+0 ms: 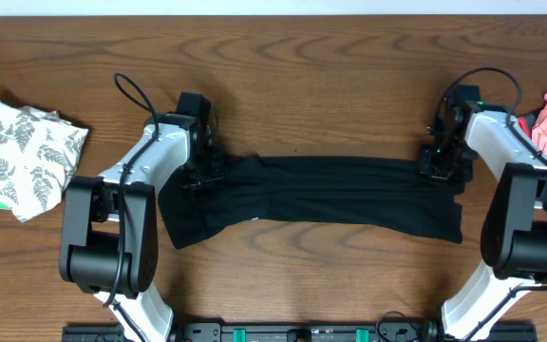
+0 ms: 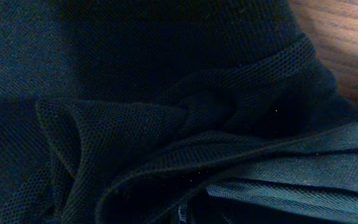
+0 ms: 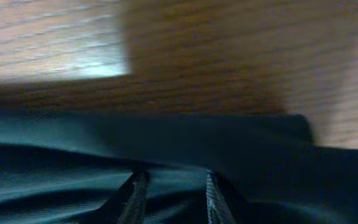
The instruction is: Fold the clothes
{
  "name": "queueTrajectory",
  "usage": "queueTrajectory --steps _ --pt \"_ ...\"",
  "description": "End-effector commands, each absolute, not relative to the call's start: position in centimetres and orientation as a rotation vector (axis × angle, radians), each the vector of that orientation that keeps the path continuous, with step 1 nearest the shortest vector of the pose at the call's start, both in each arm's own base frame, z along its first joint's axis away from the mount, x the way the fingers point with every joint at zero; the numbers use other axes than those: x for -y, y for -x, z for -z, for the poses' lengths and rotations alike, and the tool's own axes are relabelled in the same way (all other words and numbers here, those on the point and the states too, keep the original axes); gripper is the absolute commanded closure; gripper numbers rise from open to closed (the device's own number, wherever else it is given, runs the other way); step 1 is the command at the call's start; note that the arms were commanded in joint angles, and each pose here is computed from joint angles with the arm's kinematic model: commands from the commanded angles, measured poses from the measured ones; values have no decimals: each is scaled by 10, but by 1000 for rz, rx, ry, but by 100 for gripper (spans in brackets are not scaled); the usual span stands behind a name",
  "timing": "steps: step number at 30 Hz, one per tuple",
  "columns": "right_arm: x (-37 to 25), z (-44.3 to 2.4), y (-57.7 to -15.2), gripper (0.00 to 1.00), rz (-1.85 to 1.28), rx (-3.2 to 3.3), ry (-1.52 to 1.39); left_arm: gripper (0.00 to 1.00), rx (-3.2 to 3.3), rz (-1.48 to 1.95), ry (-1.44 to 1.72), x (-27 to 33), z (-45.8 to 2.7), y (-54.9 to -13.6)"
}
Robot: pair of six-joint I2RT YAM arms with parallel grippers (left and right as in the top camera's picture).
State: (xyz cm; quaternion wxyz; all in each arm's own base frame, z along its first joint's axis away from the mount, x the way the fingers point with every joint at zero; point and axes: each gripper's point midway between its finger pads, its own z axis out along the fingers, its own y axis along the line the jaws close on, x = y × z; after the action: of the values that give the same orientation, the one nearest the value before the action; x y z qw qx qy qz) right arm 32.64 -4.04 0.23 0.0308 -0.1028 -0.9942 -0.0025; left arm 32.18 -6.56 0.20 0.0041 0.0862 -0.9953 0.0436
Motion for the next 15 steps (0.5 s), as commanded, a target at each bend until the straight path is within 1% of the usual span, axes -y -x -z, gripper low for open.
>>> queueTrajectory --steps 1,6,11,15 --pt "71 -4 -319 69 -94 3043 449 94 3038 89 -320 31 23 -303" --pt "87 -4 -317 65 -86 3034 543 94 3037 90 -320 31 23 -303" --pt "80 -8 -322 64 51 3053 524 94 3037 90 -320 31 23 -303" --pt "81 -38 -327 63 61 3046 511 94 3038 89 -320 31 23 -303"
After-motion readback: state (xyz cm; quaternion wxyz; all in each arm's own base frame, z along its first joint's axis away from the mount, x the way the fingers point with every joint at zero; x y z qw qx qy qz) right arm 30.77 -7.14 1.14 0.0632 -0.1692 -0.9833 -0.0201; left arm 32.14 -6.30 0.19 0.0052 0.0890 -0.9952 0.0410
